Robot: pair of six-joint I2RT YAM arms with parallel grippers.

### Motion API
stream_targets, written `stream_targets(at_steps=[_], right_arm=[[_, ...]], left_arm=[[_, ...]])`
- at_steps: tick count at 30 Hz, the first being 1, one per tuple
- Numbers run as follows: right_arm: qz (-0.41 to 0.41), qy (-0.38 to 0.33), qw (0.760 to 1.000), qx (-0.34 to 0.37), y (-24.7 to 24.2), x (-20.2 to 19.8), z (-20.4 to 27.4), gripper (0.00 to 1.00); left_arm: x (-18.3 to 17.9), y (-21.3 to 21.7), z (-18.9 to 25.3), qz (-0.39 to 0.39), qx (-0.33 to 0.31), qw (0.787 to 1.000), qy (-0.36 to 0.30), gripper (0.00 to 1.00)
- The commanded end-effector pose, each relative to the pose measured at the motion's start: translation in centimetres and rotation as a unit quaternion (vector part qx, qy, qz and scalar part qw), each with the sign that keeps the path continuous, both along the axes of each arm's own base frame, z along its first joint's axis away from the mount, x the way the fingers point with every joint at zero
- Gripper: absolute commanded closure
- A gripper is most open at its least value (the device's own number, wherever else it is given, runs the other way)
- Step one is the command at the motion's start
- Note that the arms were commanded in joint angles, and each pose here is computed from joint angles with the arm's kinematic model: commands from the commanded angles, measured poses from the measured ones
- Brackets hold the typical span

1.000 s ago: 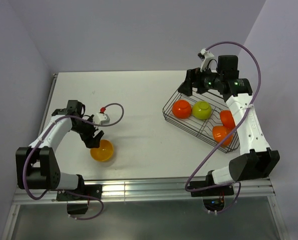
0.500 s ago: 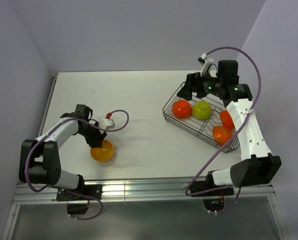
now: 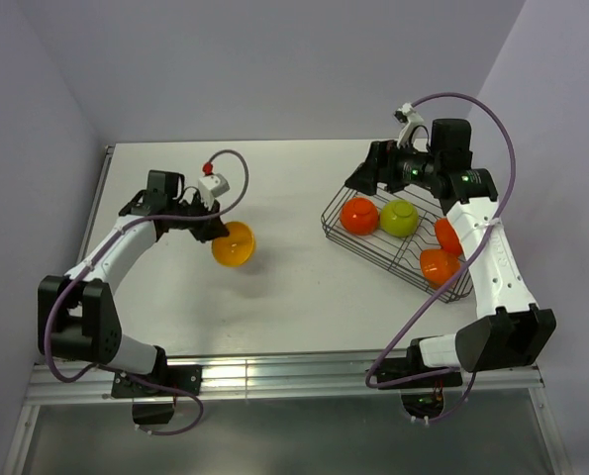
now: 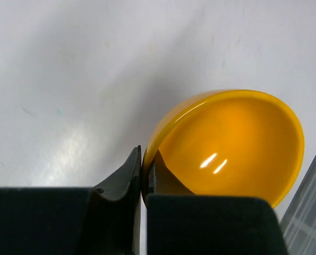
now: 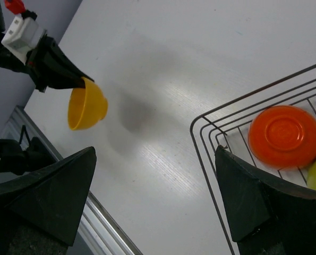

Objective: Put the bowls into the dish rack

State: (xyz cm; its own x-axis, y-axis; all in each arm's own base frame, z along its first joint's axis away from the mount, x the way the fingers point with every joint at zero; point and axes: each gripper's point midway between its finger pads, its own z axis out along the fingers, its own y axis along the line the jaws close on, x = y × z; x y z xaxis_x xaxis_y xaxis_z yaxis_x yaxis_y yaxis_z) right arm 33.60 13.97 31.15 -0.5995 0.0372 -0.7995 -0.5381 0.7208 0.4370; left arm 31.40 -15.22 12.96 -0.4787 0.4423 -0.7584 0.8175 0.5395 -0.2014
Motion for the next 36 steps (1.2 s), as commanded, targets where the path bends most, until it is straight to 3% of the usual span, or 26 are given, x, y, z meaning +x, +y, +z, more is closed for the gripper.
stream_targets(at_steps=[1,3,5,6,7,12,20,27,36], right_arm=[[0.017,-0.046,0.998,0.042,1.0,-1.0,3.6,0.00],[0.026,-0.048,0.997,0.056,1.3,-1.3,4.0,0.00],[0.040,-0.036,0.995,0.084,2.1,-1.8,4.4,0.00],[0.040,-0.022,0.994,0.100,2.3,-1.9,4.4,0.00],[0.042,-0.020,0.993,0.107,2.5,-2.0,4.5,0.00],[0.053,0.006,0.989,0.141,3.9,-1.8,4.6,0.00],[0.122,0.022,0.978,0.167,9.4,-3.0,5.4,0.00],[0.161,0.054,0.967,0.191,12.2,-3.8,6.5,0.00],[0.163,0.028,0.968,0.188,13.8,-4.0,8.1,0.00]], left_arm=[[3.0,-4.1,9.4,0.035,-0.152,0.986,-0.061,1.00],[3.6,-4.9,11.8,0.077,-0.203,0.975,-0.042,1.00],[5.2,-5.0,14.8,0.114,-0.239,0.961,-0.084,1.00],[5.1,-5.5,15.8,0.132,-0.272,0.951,-0.057,1.00],[5.5,-5.7,17.5,0.133,-0.297,0.943,-0.075,1.00],[5.4,-7.1,21.0,0.147,-0.384,0.912,-0.012,1.00],[4.4,-8.7,22.8,0.124,-0.469,0.871,0.084,1.00],[3.7,-9.1,22.8,0.120,-0.467,0.872,0.078,1.00],[3.2,-9.8,22.0,0.119,-0.466,0.871,0.096,1.00]])
